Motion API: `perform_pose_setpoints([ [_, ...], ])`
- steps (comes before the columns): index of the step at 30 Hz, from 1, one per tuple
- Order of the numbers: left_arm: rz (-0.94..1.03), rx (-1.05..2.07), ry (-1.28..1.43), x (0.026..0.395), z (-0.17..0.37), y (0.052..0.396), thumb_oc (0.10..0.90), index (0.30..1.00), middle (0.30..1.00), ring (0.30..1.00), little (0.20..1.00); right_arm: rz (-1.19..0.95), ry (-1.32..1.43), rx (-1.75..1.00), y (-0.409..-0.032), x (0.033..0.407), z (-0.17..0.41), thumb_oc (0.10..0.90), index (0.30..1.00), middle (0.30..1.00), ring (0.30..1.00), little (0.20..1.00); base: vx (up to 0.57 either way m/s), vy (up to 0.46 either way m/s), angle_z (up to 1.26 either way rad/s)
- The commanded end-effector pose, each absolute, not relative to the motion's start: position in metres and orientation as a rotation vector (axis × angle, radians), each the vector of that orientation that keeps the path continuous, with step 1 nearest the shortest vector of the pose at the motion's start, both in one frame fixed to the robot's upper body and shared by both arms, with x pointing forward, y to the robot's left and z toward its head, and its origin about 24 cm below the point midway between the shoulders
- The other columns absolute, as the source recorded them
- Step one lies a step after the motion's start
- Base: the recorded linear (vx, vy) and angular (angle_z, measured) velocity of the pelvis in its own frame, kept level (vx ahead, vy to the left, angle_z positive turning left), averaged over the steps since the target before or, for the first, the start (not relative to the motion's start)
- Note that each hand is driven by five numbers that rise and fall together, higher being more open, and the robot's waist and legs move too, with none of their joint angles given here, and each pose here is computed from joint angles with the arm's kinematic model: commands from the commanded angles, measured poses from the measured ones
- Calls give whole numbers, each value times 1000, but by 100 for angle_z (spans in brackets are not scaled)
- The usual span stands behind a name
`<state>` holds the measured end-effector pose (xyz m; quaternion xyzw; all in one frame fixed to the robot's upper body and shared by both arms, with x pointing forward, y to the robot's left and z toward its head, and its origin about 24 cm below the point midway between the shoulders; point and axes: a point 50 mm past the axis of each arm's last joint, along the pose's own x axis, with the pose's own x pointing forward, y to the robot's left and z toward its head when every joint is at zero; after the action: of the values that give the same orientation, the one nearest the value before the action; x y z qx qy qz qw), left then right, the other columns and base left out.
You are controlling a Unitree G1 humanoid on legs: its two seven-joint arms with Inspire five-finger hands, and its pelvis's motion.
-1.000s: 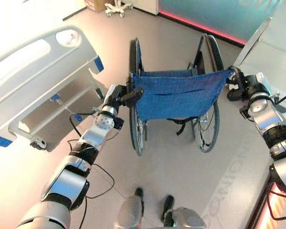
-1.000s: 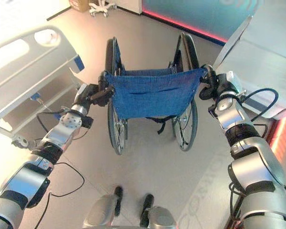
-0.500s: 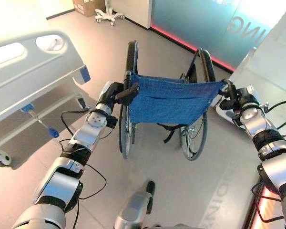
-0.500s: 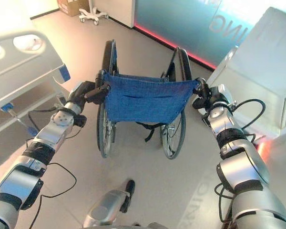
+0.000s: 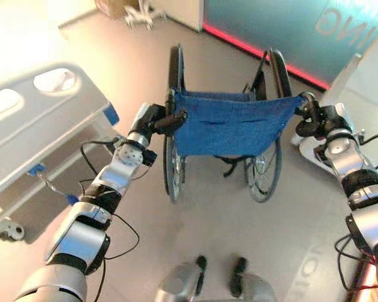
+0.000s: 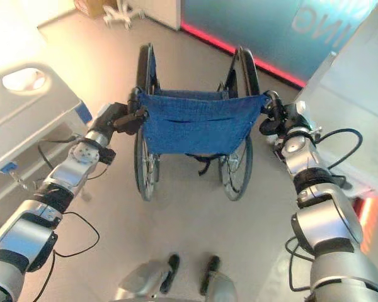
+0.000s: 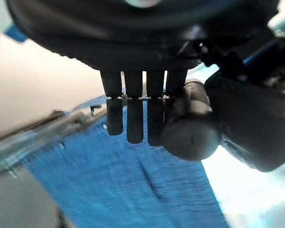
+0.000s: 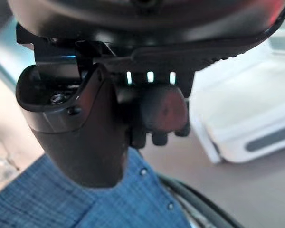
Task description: Push the wheelchair next to the bed
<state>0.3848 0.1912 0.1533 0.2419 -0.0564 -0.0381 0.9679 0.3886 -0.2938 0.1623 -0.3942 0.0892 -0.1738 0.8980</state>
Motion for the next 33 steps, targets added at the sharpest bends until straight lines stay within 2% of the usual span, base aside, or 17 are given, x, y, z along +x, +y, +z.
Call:
perform_pose_setpoints([
  [1,-182,790,-125,360,121,200,400,300,300,300,300,-118,-210,-961,-210,410,233,400,300,300,300,300,447,-346,76],
  [8,-165,806,-112,361,125,209,400,300,300,300,300,-138,-262,-927,-206,406,244,400,300,300,300,300,340,-570,71],
  [12,-150,747,-24,353,102,215,400,300,300,300,300,-63,-256,-939,-202,403,251,400,300,300,300,300,378,-439,60],
  [23,-199,695,-19,358,88,176,400,300,300,300,300,-18,-243,-1026,-209,397,230,400,300,300,300,300,282,-261,55],
  [29,-177,664,-27,356,83,169,400,300,300,300,300,4,-269,-1041,-198,397,223,400,300,300,300,300,241,-111,24],
  [33,-181,685,-43,354,88,174,400,300,300,300,300,2,-272,-1032,-200,399,229,400,300,300,300,300,282,-46,-46],
])
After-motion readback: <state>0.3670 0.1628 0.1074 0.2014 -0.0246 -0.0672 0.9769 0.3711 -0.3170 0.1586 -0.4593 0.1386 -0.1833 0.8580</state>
